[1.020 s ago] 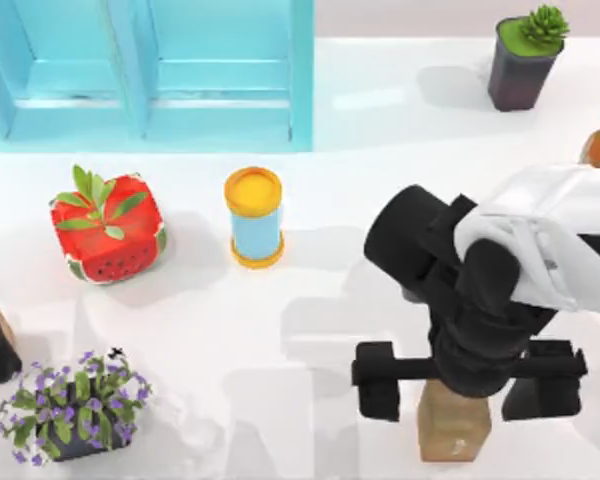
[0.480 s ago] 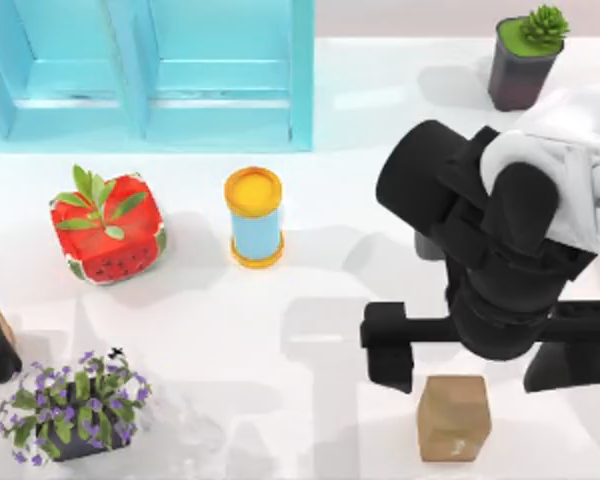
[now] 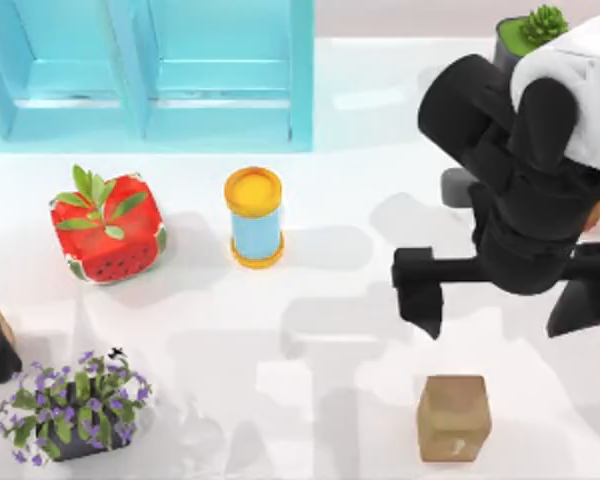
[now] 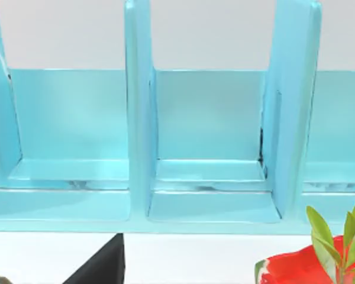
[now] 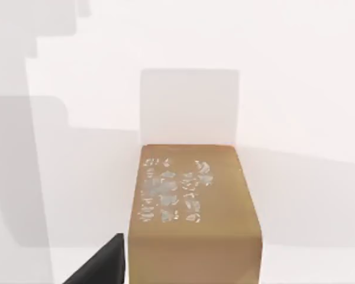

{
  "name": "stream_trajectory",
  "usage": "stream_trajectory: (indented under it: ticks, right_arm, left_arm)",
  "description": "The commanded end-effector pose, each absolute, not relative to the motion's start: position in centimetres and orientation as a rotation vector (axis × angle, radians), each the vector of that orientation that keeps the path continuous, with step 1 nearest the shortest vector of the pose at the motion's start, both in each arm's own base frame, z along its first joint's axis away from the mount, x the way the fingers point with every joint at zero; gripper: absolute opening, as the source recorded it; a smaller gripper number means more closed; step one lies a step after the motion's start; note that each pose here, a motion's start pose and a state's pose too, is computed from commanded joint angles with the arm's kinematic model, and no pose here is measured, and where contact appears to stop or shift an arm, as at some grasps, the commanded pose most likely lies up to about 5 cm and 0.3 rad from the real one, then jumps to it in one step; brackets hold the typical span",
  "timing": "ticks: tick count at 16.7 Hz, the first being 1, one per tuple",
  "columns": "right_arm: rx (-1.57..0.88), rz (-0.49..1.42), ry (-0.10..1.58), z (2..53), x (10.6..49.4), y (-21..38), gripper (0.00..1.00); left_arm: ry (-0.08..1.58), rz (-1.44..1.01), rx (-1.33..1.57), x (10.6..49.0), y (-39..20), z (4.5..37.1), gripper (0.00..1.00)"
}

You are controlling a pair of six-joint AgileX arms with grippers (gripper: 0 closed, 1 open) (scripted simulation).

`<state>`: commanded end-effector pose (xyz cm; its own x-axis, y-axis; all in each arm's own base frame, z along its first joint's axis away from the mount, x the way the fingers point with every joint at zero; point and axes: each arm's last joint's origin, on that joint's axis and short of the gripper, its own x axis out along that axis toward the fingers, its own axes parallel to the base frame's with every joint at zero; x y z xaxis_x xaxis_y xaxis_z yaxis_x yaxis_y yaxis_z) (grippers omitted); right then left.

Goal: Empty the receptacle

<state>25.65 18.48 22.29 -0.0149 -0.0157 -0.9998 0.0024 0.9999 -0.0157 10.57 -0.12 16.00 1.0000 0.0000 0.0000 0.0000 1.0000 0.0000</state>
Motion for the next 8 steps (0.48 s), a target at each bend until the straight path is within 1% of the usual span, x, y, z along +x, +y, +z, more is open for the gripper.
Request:
stream_trajectory:
  ticks: [2, 4, 6, 8]
  right_arm:
    - [-0.012, -0.014, 1.595, 22.7, 28.8, 15.8, 1.0]
    - [-0.008, -0.012, 1.605, 23.2, 32.0, 11.8, 1.0]
    - [0.004, -0.012, 1.615, 23.6, 34.8, 6.3, 1.0]
    - [0.02, -0.012, 1.621, 24.0, 36.5, -0.3, 1.0]
  left_arm:
    - [0.0, 0.0, 0.0, 10.6, -0.1, 16.0, 1.0]
    - [0.0, 0.0, 0.0, 10.6, -0.1, 16.0, 1.0]
    - [0.0, 0.0, 0.0, 10.6, -0.1, 16.0, 1.0]
    - [0.0, 0.0, 0.0, 10.6, -0.1, 16.0, 1.0]
